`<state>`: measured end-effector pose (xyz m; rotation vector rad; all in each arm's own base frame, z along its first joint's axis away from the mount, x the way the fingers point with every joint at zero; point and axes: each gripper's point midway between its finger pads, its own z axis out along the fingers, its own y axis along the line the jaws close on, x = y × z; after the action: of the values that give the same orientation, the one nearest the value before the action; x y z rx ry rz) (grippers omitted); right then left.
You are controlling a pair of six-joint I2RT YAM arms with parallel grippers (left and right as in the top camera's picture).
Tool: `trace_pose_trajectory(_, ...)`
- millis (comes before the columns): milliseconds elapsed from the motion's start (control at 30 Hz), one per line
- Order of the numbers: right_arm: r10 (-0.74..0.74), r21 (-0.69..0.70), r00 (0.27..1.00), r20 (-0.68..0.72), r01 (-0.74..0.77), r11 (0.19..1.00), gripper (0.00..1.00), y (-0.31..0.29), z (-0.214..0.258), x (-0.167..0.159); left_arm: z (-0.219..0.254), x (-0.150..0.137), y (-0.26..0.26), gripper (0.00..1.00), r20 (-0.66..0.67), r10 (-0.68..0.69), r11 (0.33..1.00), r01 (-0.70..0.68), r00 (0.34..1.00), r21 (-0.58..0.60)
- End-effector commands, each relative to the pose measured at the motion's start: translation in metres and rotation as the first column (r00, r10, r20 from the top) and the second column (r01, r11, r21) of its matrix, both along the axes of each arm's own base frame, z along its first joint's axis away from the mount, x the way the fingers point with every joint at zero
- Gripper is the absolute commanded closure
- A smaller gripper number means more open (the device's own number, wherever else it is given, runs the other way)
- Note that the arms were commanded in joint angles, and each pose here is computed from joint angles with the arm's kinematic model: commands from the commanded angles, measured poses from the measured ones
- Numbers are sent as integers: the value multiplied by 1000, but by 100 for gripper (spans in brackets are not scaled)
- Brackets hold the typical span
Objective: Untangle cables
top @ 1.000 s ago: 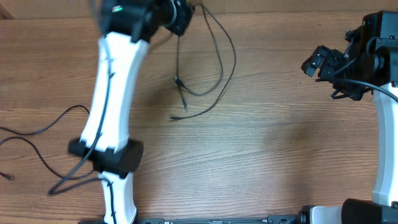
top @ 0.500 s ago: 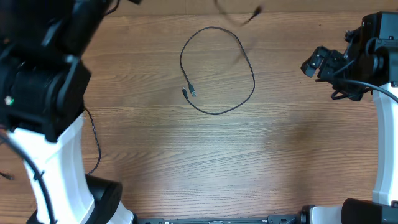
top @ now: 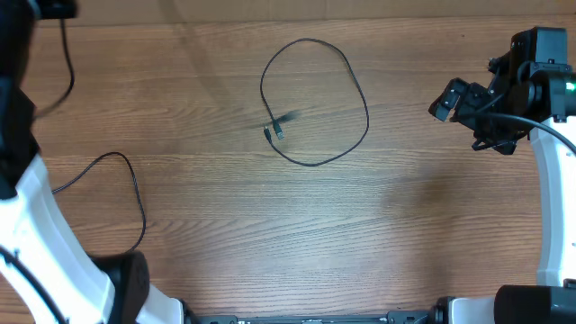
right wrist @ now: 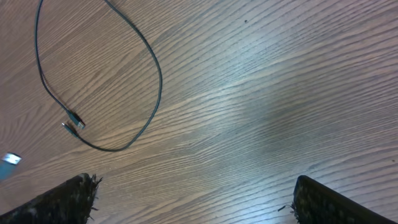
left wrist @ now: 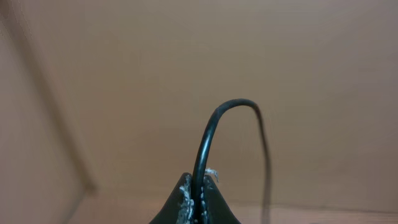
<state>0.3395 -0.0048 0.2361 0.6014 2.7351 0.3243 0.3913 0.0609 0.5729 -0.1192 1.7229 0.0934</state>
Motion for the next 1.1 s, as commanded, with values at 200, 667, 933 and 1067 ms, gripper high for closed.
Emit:
trace_pose_trajectory(200, 13, 8, 1000, -19, -13, 1000, 0, 3, -4, -4, -97, 12, 134, 96, -273, 253, 922, -317, 928, -221)
trace_pose_trajectory(667, 39, 78, 999, 11, -40, 996, 0, 16, 1, 1, -246, 62, 201, 84, -589, 212, 901, -389, 780, -192)
trace_pose_trajectory(933, 39, 79, 999, 13, -40, 996, 0, 16, 1, 1, -307, 63, 212, 0, -711, 202, 862, -467, 674, -199)
trace_pose_trajectory(1067, 39, 78, 999, 13, -40, 996, 0, 16, 1, 1, -298, 67, 201, 0, -688, 154, 871, -426, 709, -244)
